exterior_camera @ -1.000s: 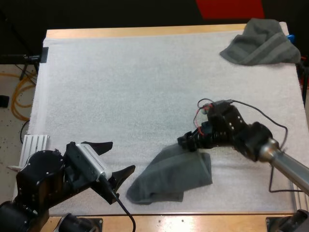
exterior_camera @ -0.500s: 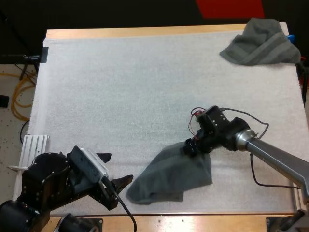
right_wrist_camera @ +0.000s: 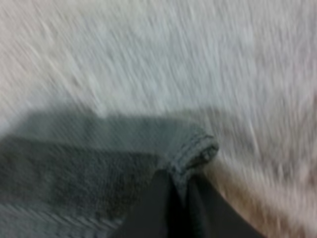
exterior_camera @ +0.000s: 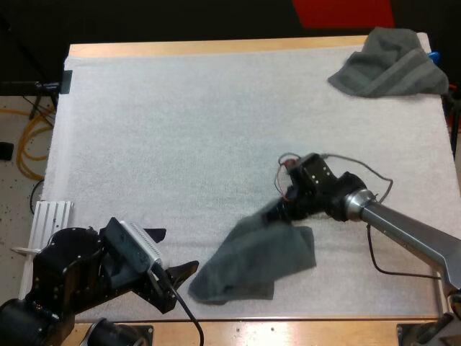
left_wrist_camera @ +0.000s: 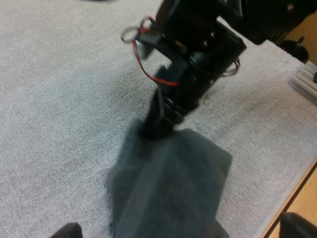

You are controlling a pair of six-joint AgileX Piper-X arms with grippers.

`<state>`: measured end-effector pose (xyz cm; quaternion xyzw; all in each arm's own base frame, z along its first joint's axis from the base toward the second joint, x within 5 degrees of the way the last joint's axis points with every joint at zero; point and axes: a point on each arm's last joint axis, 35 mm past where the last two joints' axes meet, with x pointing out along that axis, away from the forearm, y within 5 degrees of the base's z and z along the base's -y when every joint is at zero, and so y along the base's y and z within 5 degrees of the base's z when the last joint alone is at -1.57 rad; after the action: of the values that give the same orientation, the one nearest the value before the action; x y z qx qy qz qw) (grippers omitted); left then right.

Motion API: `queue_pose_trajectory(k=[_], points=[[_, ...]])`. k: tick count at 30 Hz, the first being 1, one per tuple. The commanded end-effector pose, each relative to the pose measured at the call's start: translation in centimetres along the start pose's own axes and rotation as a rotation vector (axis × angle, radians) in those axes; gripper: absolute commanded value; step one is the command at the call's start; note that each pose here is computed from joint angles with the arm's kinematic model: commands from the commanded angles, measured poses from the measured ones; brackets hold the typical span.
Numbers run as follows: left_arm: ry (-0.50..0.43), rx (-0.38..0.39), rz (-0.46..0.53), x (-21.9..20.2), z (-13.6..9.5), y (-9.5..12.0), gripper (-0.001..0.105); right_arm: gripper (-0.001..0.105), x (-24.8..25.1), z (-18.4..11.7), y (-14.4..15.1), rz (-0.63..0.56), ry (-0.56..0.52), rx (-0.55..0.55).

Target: Pick towel from pile fold and stack

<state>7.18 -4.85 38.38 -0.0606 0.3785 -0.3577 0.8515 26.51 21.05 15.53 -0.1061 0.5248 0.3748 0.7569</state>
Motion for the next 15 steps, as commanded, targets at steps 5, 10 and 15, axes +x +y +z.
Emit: queue_pose_trajectory(k=[5, 10, 15], points=[[0.002, -0.006, -0.004, -0.1, -0.1, -0.1, 0.074, 0.001, -2.0, 4.6, 0.1, -0.103, -0.210, -0.057], [0.002, -0.006, -0.004, -0.1, -0.1, -0.1, 0.074, 0.001, -4.1, 7.8, -0.6, -0.323, -0.362, -0.062], [0.002, -0.006, -0.004, -0.1, -0.1, -0.1, 0.074, 0.001, -6.1, 9.0, -3.9, -0.477, -0.430, 0.008]])
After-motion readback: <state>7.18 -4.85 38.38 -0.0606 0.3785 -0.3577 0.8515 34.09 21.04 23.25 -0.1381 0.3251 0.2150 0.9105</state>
